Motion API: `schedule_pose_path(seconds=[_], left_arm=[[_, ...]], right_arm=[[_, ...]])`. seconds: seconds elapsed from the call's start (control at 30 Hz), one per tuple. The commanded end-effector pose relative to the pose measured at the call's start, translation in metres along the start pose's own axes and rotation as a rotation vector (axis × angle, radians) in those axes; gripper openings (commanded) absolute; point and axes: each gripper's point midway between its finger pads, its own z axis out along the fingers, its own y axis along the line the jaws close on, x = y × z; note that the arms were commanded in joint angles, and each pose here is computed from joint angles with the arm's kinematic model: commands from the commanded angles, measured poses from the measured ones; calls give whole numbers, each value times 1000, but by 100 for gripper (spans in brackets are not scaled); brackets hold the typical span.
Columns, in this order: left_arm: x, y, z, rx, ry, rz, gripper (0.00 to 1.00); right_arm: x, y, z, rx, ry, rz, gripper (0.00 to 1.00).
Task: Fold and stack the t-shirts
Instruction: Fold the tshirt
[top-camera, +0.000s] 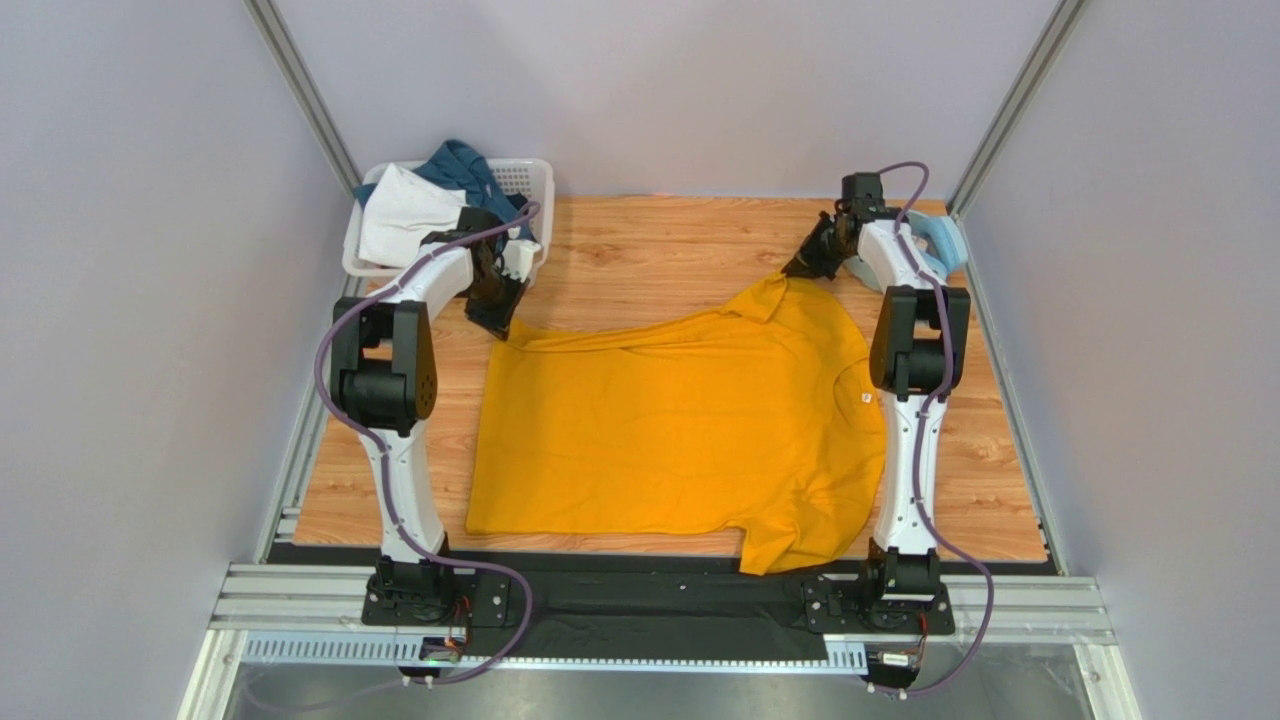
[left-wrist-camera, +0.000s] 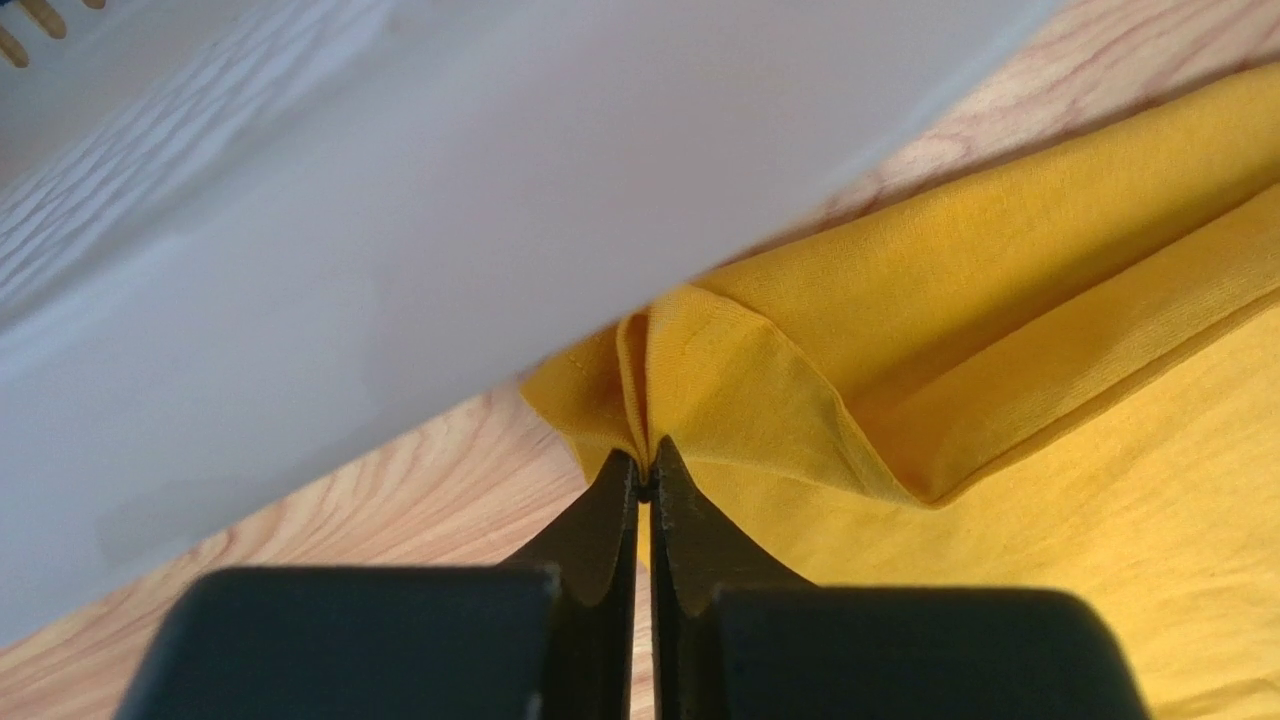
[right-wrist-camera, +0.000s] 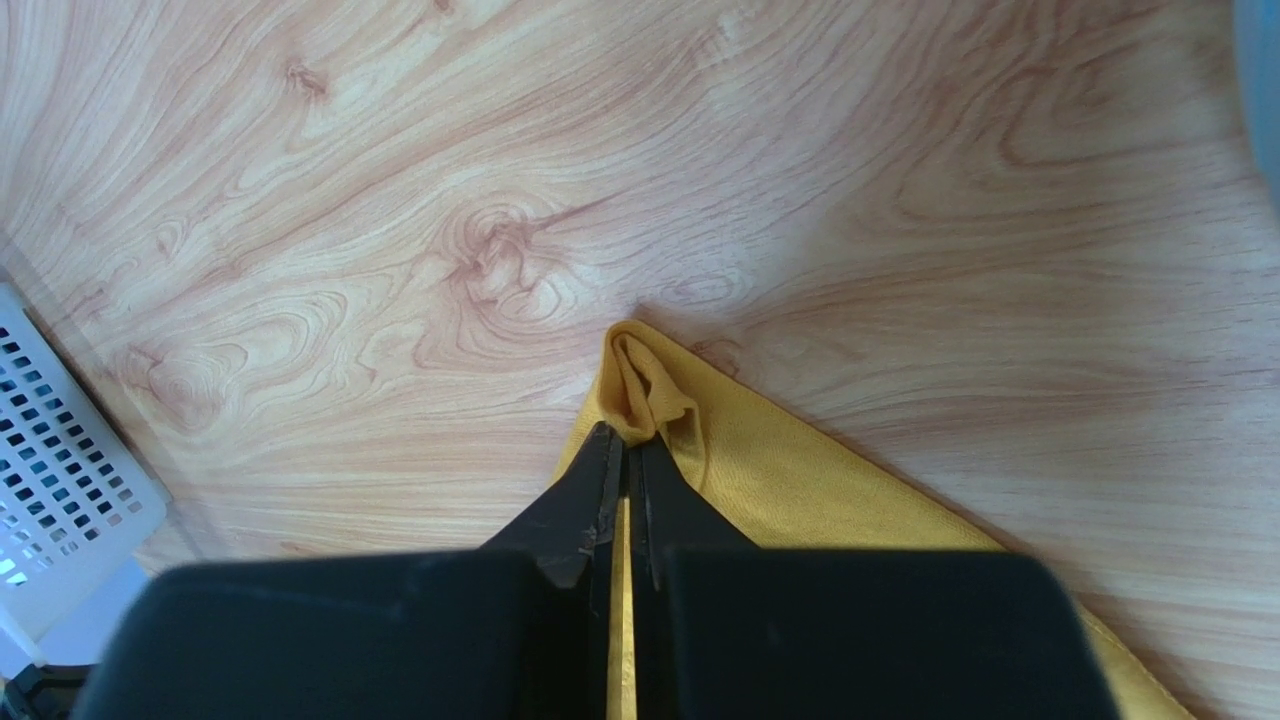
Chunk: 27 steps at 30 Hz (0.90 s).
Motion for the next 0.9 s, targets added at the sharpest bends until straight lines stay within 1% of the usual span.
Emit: schedule_pose_path(seconds=[0.0, 0.07, 0.1, 0.2, 0.3, 0.43, 0.57, 0.7, 0.87], left_arm=[[-11, 4, -17, -15, -36, 2, 0], [-20, 4, -34, -23, -72, 6, 0], [-22, 3, -40, -23, -85, 8, 0], [-32, 2, -65, -37, -138, 17, 0], [-38, 1, -88, -59, -183, 29, 0], [-39, -2, -99, -58, -203, 30, 0], [-34, -7, -102, -45, -205, 25, 0], [-25, -7, -97, -46, -193, 24, 0], [-29, -3, -97, -70, -207, 29, 0]], right_arm=[[-28, 49, -49, -107, -98, -55, 0], [-30, 61, -65, -134, -112, -59, 0], [-34, 73, -85, -157, -139, -71, 0], [-34, 84, -110, -180, -163, -82, 0], [-35, 101, -150, -214, -217, -113, 0], [-31, 109, -177, -227, -249, -126, 0], [-23, 106, -185, -224, -241, -120, 0], [-12, 89, -178, -175, -218, -103, 0], [-8, 78, -176, -139, -214, -96, 0]])
